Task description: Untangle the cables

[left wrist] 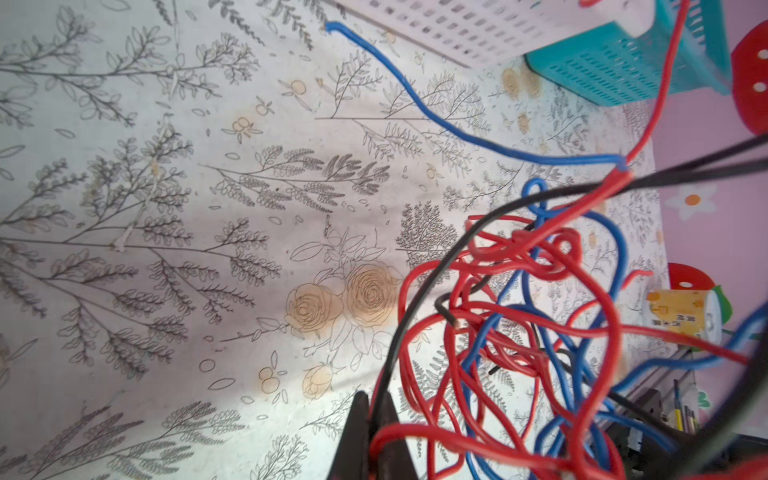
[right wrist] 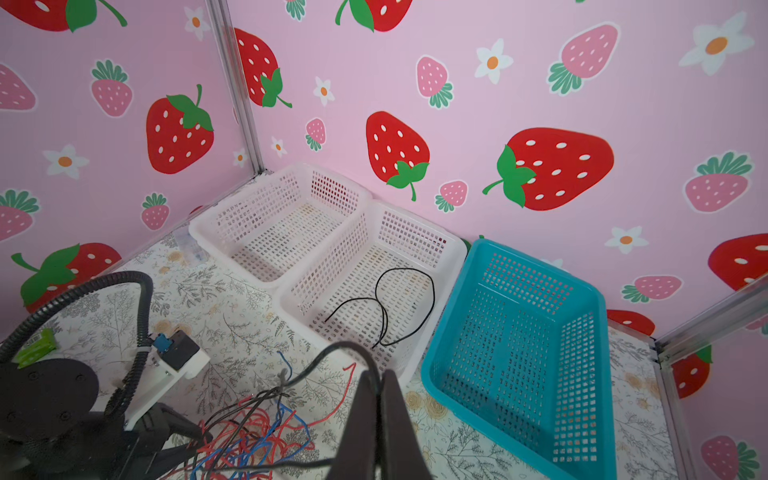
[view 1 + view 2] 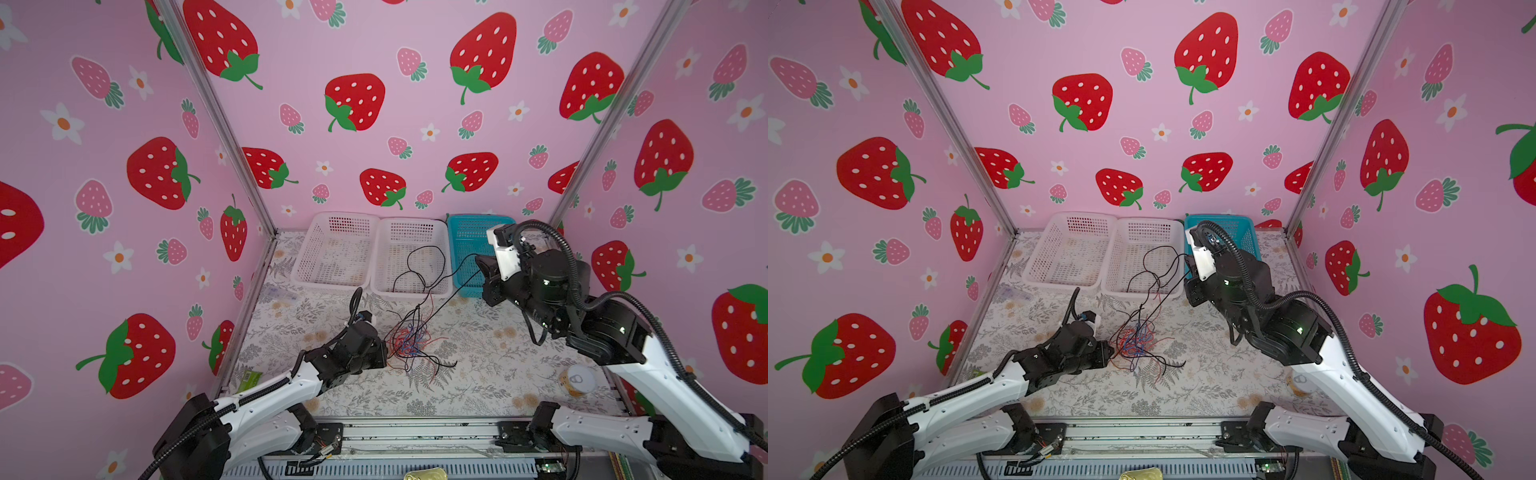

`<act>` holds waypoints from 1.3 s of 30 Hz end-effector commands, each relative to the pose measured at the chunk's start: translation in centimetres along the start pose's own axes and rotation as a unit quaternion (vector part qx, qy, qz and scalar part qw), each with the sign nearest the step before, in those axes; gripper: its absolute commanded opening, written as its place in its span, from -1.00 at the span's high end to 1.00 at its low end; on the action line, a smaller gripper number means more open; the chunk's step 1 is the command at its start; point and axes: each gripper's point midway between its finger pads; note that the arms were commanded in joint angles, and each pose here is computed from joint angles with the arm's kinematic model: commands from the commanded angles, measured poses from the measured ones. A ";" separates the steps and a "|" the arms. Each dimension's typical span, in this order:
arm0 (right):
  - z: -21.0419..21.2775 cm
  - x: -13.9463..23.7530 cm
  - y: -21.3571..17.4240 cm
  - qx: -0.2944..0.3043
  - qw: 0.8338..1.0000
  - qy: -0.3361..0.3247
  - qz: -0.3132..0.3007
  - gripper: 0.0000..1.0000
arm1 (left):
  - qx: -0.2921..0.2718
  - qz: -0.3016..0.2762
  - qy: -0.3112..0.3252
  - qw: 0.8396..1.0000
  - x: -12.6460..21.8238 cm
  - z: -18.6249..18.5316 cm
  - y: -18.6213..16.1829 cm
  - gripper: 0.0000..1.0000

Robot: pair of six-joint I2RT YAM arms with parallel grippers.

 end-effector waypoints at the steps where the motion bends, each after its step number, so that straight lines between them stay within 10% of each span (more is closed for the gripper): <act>1: -7.1 5.4 6.7 -0.043 0.987 -0.114 -0.105 1.00 | -0.002 0.040 0.129 0.991 -0.2 6.8 -2.4 1.00; 15: 0.0 0.4 1.7 -0.023 0.999 0.016 -0.045 0.99 | 0.002 0.032 0.009 0.999 1.3 1.5 -1.4 1.00; 20: 3.5 -1.9 -2.8 -0.042 0.997 0.064 -0.002 0.59 | 0.000 0.012 -0.026 1.000 2.8 0.0 -0.6 1.00; 39: 16.4 -6.7 -13.6 -0.136 0.952 0.268 0.057 0.30 | -0.024 0.003 -0.075 0.997 4.7 -2.7 0.2 1.00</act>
Point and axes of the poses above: each gripper's point midway between its finger pads, its own x axis back along the fingers, its own z axis along the line the jaws close on, y = z × x, and after that the axes turned 13 degrees about x, right-handed
